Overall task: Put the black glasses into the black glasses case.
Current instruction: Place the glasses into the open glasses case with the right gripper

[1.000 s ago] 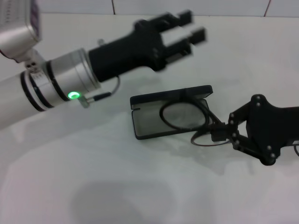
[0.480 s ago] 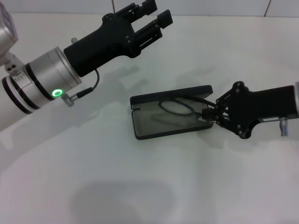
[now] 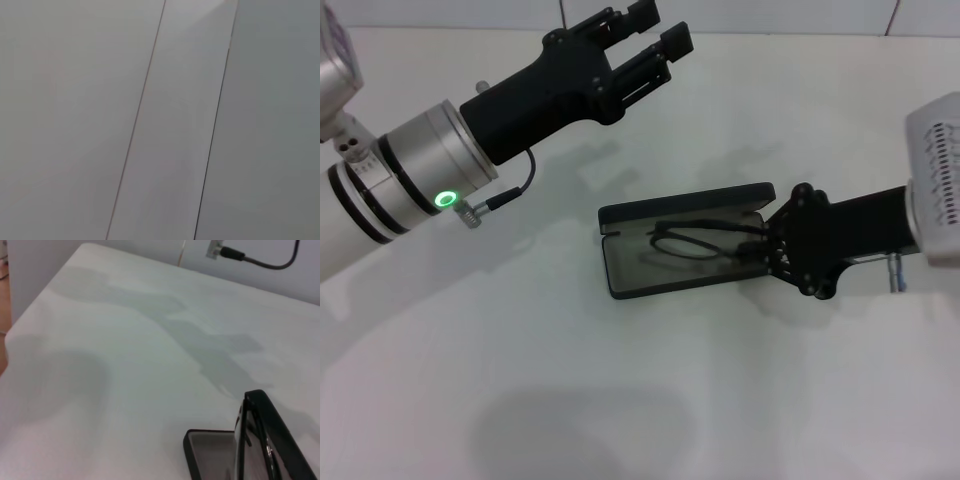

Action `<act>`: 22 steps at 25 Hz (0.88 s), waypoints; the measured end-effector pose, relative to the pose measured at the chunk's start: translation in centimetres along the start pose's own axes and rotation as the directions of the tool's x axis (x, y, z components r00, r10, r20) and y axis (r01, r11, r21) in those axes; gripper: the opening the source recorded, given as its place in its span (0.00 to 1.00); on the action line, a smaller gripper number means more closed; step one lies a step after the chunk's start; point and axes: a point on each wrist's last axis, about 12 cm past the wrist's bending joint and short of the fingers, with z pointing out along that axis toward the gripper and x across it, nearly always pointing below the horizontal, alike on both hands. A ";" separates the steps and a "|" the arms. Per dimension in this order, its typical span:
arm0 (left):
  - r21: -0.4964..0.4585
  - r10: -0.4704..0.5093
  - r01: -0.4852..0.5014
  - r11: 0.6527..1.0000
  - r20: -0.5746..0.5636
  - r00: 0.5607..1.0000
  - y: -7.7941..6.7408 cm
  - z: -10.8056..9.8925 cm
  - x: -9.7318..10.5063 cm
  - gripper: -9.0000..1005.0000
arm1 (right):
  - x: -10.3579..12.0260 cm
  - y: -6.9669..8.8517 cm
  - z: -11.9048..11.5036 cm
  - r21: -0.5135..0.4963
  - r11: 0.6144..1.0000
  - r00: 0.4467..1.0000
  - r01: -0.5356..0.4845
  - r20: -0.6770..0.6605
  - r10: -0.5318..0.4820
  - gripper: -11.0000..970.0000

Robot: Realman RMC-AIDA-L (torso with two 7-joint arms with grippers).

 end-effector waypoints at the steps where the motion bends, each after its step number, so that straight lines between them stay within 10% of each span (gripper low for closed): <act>1: -0.001 0.000 0.000 1.000 0.000 1.000 0.0 0.0 0.0 0.57 | -0.1 0.0 0.2 0.000 1.000 1.000 0.009 -0.006 -0.009 0.04; 22: -0.015 0.003 -0.003 1.000 0.000 1.000 0.0 -0.3 0.3 0.57 | -1.9 -0.4 2.3 0.023 0.980 0.976 0.196 -0.106 -0.193 0.04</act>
